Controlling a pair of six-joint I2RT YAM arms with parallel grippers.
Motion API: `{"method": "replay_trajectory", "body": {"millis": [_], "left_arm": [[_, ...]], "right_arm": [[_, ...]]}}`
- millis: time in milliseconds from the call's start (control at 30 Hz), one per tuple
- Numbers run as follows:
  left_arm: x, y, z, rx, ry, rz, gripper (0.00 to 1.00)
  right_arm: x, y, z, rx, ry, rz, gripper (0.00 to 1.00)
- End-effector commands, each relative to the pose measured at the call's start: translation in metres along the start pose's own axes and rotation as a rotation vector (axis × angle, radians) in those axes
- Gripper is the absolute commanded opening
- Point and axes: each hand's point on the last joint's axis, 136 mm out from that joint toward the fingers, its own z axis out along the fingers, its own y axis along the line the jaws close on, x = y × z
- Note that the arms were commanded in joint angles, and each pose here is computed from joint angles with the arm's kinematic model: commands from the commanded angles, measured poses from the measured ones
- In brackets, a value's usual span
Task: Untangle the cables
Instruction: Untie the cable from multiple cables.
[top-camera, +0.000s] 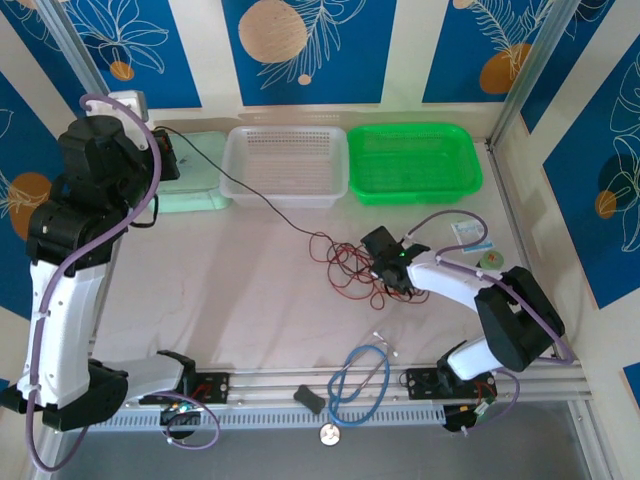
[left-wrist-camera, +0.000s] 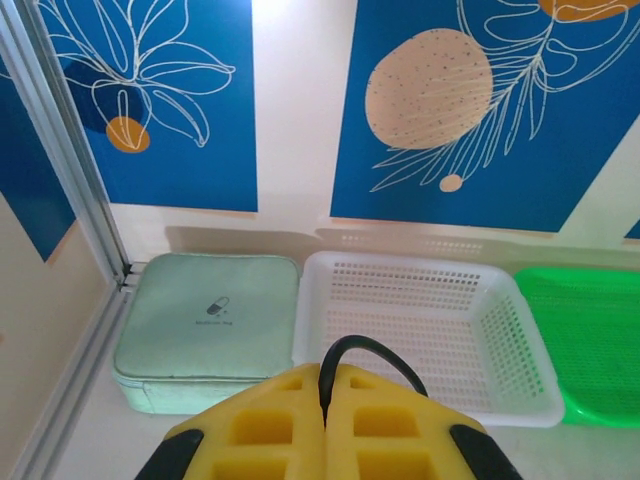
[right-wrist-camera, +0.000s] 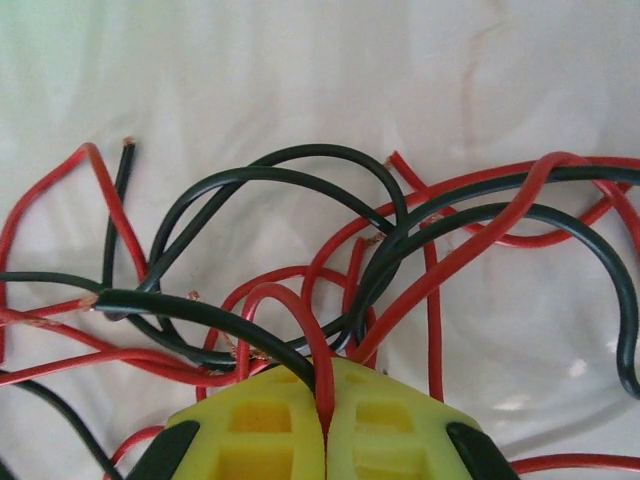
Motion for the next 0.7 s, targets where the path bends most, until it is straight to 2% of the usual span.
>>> {"method": "replay_trajectory", "body": {"millis": [0, 667], "left_arm": [[-0.018, 0.010, -0.007, -0.054, -0.064, 0.019, 0.00], [-0.053, 0.053, -0.046, -0.271, -0.188, 0.111, 0.00]], "right_arm": [[-0.004, -0.035, 0.003, 0.108, -0.025, -0.020, 0.00], [-0.009, -0.053, 0.012, 0.184, -0.031, -0.017, 0.00]]}}
